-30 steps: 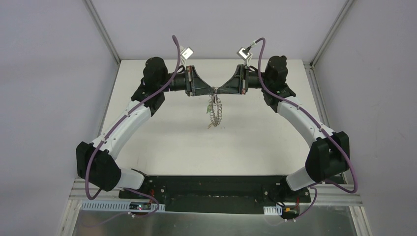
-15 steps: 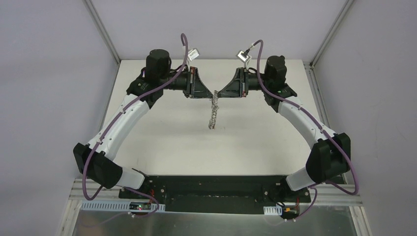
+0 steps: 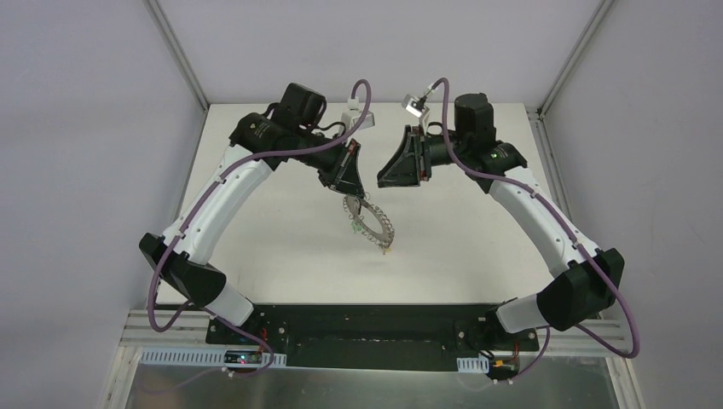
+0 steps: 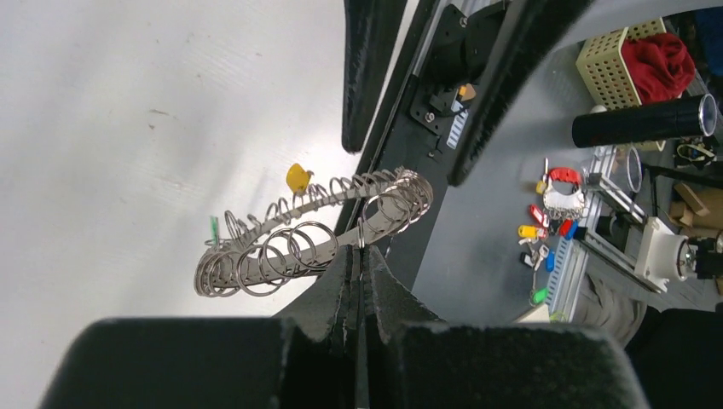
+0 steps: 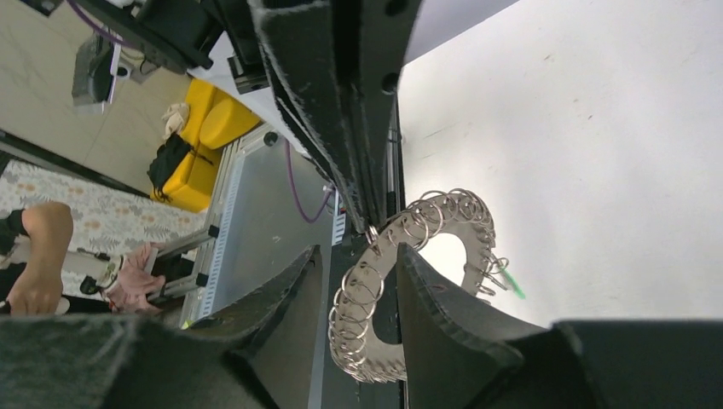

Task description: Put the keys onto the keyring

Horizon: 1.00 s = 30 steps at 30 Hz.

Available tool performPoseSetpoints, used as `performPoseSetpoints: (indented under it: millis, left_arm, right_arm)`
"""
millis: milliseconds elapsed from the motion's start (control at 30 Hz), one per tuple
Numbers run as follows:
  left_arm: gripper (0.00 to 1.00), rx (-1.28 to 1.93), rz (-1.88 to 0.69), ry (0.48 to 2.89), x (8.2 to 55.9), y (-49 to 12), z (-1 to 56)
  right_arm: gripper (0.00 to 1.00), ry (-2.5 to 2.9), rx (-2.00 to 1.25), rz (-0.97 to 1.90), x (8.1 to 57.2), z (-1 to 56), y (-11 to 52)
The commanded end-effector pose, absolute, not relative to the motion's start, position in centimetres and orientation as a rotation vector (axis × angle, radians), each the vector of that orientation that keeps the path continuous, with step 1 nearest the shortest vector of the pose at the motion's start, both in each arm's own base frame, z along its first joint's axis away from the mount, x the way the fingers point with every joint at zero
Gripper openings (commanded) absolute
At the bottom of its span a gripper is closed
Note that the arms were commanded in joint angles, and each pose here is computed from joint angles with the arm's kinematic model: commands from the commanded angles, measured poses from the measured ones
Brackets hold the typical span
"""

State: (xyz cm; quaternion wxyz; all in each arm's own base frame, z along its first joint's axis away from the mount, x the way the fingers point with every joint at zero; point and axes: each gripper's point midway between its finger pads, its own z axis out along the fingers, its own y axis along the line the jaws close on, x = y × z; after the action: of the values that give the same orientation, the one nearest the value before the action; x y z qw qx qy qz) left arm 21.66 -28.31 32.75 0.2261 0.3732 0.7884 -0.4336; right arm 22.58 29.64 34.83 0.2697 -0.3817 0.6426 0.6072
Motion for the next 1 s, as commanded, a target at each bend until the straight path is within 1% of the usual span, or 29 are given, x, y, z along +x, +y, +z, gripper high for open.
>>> performPoseSetpoints:
  millis: [0,267,633,833,967]
  left_arm:
    - [0.0,1.08,-1.225,2.117,20.7,-28.6,34.3]
    - [0.0,1.087,-1.322,2.085,20.0,-29.3,34.8]
    - [0.0,1.093,-1.363,2.064,19.5,-29.3,35.1]
    - [0.0,1.093,-1.362,2.061,19.5,-29.4,35.1]
    - [0.0,1.093,-1.36,2.062,19.5,-29.3,35.0]
  right_arm:
    - [0.4,1.628,-1.158,1.603,20.5,36.1,29.7]
    - [0.39,1.653,-1.191,1.607,19.9,34.2,30.6]
    - [0.38,1.683,-1.209,1.62,19.6,32.7,31.4]
    - [0.28,1.688,-1.208,1.647,19.4,32.5,31.6]
    - [0.2,1.684,-1.21,1.652,19.3,32.6,31.6]
